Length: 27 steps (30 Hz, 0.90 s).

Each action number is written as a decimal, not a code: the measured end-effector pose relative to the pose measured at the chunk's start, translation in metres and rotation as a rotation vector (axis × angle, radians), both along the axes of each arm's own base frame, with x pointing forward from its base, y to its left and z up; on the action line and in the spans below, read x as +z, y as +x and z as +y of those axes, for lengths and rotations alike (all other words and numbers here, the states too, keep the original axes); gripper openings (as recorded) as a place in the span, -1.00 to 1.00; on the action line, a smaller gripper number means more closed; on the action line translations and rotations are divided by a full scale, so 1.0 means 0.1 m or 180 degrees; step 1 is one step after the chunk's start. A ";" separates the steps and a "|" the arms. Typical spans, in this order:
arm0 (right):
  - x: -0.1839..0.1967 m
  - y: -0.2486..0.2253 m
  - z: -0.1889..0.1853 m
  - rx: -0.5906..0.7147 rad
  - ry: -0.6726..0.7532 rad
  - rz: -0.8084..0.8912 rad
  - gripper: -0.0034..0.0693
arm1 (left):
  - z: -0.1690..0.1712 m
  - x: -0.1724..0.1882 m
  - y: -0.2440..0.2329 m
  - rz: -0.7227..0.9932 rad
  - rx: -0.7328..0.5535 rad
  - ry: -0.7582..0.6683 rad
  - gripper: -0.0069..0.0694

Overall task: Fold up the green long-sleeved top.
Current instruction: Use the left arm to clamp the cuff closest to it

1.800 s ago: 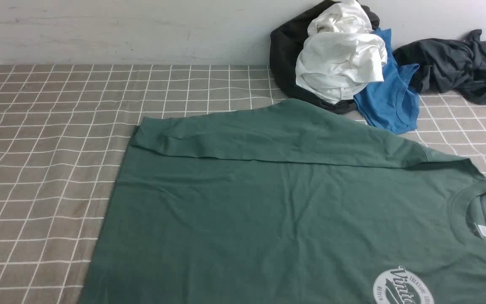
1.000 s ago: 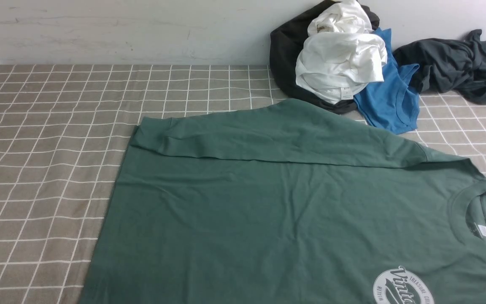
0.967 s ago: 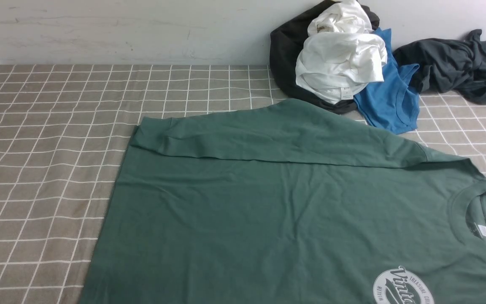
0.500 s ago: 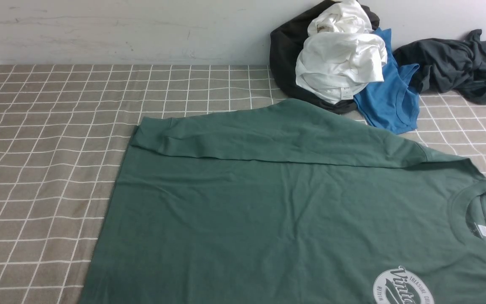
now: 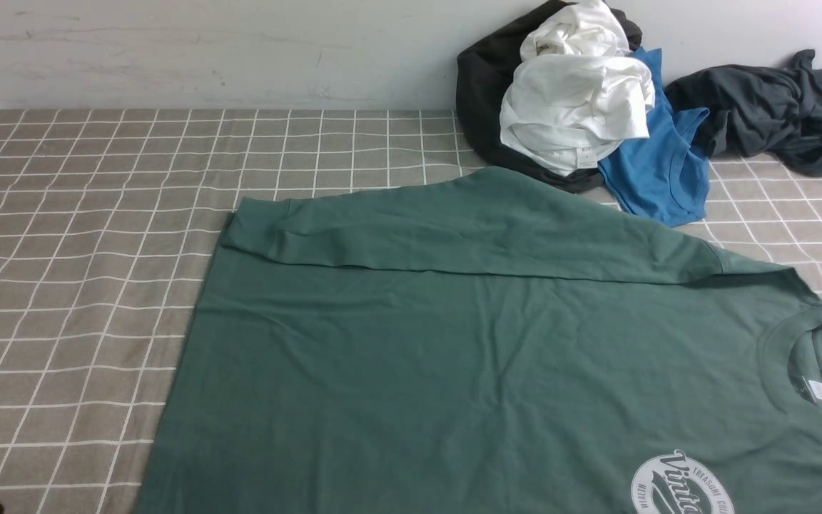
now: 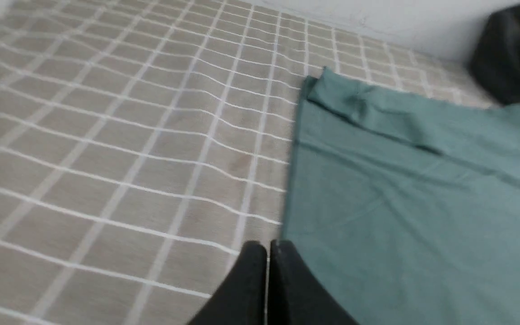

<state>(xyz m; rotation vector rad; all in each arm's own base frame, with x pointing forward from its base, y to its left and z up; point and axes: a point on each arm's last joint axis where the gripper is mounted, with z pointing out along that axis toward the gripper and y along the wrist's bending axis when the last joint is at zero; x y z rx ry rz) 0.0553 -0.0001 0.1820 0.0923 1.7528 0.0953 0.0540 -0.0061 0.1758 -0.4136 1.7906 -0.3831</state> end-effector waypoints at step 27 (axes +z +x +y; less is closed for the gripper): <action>0.34 0.01 0.12 0.0179 0.1842 -0.0182 -0.94 | -0.30 1.17 -0.10 -0.0315 -0.1062 -0.0143 -0.84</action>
